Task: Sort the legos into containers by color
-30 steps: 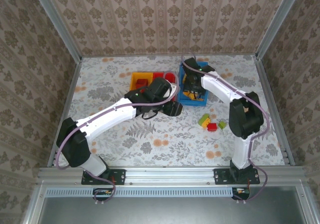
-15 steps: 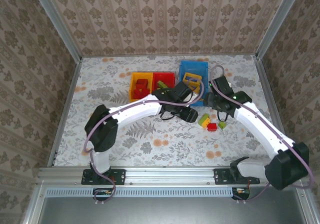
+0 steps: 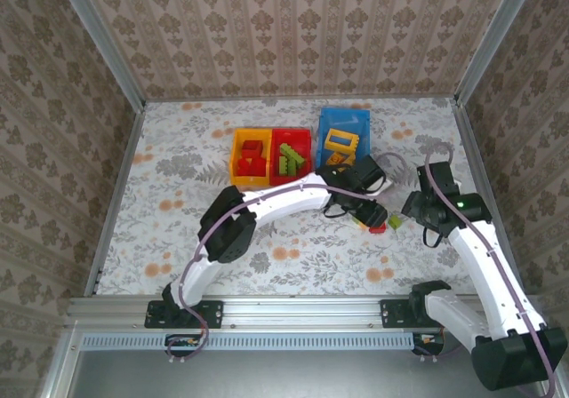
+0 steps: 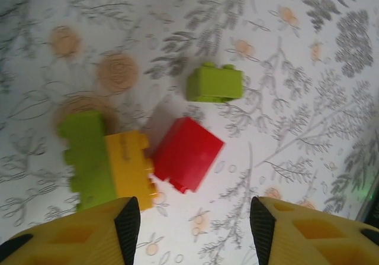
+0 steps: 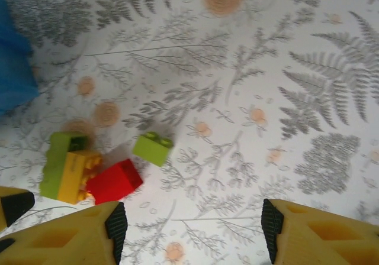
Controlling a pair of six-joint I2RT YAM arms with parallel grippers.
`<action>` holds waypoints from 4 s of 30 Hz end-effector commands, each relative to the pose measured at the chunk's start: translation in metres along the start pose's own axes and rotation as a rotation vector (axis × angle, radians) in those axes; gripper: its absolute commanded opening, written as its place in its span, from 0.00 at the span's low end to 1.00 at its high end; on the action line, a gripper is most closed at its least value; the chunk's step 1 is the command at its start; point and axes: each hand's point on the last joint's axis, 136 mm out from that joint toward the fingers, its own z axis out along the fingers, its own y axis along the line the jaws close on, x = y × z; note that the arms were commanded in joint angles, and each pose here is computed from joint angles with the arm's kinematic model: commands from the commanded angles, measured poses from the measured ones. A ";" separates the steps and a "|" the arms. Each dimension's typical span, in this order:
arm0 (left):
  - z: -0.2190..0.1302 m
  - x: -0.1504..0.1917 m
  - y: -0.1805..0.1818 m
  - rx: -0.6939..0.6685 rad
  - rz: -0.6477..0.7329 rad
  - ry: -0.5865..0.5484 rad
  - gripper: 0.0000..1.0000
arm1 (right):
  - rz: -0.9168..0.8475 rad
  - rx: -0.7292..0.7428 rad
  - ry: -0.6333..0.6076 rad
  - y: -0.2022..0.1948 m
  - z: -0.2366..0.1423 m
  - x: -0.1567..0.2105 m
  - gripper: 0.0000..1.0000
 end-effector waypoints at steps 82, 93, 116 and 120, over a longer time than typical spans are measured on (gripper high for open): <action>-0.081 -0.051 0.055 -0.319 0.146 -0.191 0.22 | -0.038 -0.535 0.082 0.057 -0.091 0.024 0.68; -0.202 0.025 0.222 -0.550 -0.339 -0.213 0.22 | -0.433 -0.861 0.004 0.210 -0.106 0.042 0.67; -0.184 0.107 0.364 -0.671 -0.700 -0.024 0.39 | -0.602 -0.805 0.101 0.310 -0.062 0.060 0.68; -0.191 0.102 0.356 -0.673 -0.686 -0.039 0.52 | -0.552 -0.732 0.120 0.286 -0.048 0.058 0.69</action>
